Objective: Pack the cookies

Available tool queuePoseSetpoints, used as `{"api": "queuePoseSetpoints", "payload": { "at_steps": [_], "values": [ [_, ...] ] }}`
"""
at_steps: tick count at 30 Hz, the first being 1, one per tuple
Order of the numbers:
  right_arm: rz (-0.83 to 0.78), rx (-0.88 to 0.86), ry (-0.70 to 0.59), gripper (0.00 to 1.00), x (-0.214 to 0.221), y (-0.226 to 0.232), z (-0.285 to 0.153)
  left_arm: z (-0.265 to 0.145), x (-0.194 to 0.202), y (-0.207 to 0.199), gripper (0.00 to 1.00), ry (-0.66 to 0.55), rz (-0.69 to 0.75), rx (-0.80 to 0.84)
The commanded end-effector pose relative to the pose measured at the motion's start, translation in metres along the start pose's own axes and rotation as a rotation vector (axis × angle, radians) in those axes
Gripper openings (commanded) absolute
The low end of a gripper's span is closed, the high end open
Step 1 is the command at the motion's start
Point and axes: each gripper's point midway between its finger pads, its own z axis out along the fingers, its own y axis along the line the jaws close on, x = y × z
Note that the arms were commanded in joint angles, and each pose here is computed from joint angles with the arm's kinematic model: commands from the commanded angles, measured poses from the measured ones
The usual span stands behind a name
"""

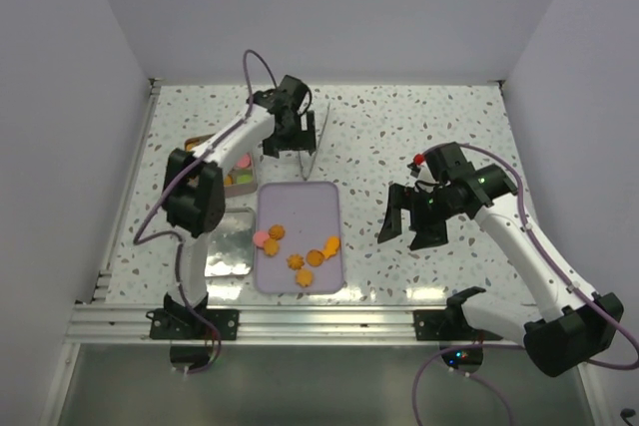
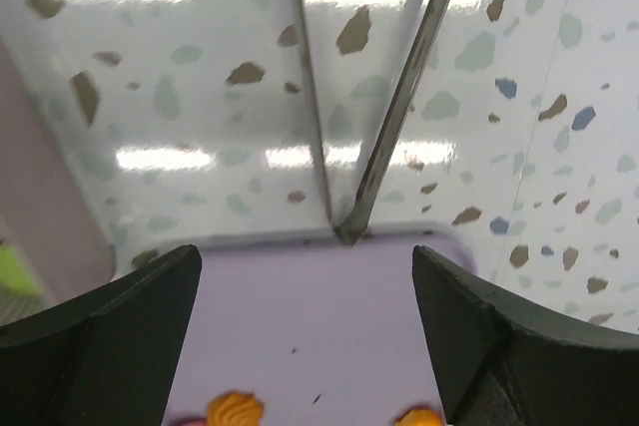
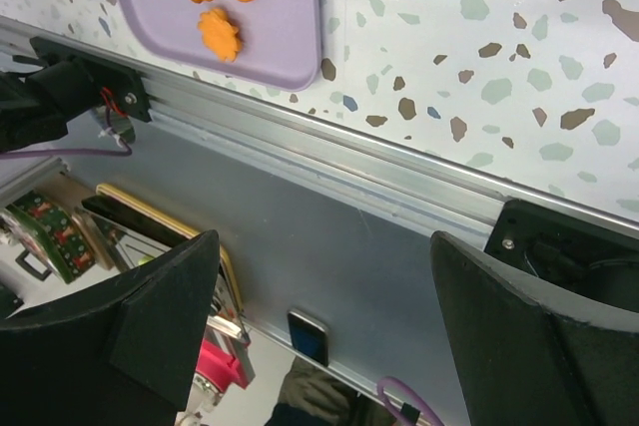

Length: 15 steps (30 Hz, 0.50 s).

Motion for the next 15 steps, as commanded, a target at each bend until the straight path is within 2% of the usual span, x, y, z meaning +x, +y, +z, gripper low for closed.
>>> {"api": "queuePoseSetpoints", "payload": {
  "at_steps": [1, 7, 15],
  "values": [
    [-0.025, -0.057, -0.010, 0.90, 0.002, 0.008, -0.004, -0.098, 0.001, 0.029, 0.92, -0.145, -0.009, -0.031],
    [-0.008, -0.100, 0.008, 0.90, 0.004, 0.010, 0.008, -0.139, 0.105, 0.109, 0.78, -0.105, -0.036, -0.142],
    [-0.003, -0.130, 0.024, 0.90, 0.003, 0.016, 0.010, -0.134, 0.178, 0.161, 0.62, 0.016, -0.053, -0.290]
  ]
}}
